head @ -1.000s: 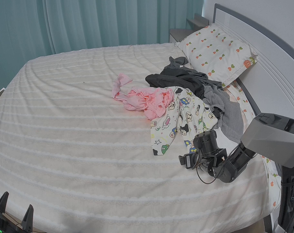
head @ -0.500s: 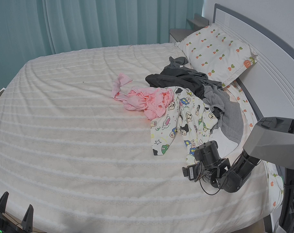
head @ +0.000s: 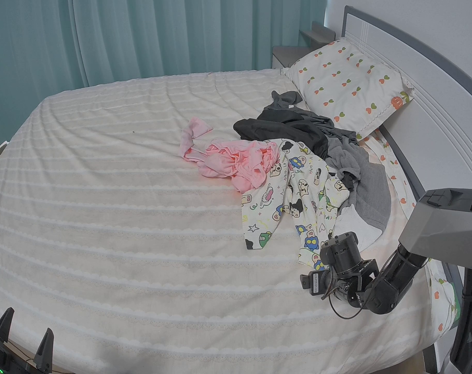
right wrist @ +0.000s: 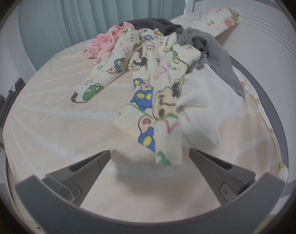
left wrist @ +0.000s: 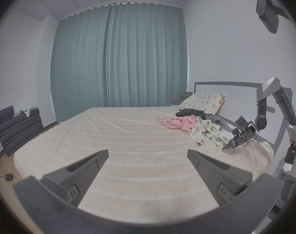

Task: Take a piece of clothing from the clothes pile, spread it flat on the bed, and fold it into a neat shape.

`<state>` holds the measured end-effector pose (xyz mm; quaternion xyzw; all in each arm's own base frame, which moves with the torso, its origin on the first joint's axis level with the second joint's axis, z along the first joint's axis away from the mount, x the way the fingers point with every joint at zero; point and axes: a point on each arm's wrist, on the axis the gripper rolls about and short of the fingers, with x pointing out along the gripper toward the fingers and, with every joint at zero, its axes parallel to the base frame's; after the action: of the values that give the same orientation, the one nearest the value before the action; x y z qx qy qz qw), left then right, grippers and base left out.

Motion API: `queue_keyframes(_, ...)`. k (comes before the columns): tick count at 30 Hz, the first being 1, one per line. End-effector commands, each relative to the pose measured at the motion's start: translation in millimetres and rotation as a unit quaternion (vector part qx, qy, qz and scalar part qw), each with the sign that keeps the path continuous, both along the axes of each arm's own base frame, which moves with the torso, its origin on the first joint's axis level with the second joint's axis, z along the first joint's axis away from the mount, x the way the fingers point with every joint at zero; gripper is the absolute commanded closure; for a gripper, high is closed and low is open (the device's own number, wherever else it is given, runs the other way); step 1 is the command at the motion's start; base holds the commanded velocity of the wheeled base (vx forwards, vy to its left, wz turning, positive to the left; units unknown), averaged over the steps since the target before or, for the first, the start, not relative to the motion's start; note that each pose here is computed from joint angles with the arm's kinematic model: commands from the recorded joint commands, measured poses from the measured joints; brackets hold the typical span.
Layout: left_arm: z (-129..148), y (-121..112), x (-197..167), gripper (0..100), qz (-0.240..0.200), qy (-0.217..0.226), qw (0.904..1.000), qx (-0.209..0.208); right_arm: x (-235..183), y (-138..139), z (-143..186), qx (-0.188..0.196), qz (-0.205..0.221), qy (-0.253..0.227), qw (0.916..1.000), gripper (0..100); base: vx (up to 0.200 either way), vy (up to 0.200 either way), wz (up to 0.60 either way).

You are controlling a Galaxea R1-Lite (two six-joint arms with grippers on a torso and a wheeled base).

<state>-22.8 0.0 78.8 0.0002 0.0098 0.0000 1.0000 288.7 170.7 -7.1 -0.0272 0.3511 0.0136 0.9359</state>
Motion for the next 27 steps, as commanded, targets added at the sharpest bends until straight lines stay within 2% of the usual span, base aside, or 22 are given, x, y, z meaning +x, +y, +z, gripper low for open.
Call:
queue_keyframes(1,-3.2,0.0,-0.6,0,0.000,-0.004,1.0000,0.000,-16.3,-7.1,-0.3,0.015,-0.008,0.021,0.9996,0,0.000,0.000,0.00)
queue_keyframes(4,-3.6,0.0,-0.5,0,0.000,-0.003,1.0000,0.000,-21.7,-8.8,-2.8,0.041,-0.008,0.040,0.9983,0,0.000,0.000,0.00)
queue_keyframes(6,-3.2,0.0,-0.6,0,0.000,-0.004,1.0000,0.000,-23.5,-8.4,-2.9,0.072,-0.014,0.051,0.9960,0,0.000,0.000,0.00)
queue_keyframes(10,-3.2,0.0,-0.6,0,0.000,-0.004,1.0000,0.001,-18.9,-5.2,1.9,0.119,-0.032,0.049,0.9912,0,0.000,0.000,0.00)
queue_keyframes(16,-3.2,0.0,-0.6,0,0.000,-0.004,1.0000,0.000,-1.6,6.5,11.6,0.191,-0.061,0.031,0.9791,0,0.000,0.000,0.00)
queue_keyframes(21,-3.5,0.0,-0.5,0,0.000,-0.004,1.0000,0.000,12.2,12.0,10.5,0.209,-0.075,0.021,0.9747,0,0.000,0.000,0.00)
queue_keyframes(27,-3.6,0.0,-0.5,0,0.000,-0.003,1.0000,0.001,25.8,1.0,3.4,0.196,-0.104,0.015,0.9749,0,0.000,0.000,0.00)
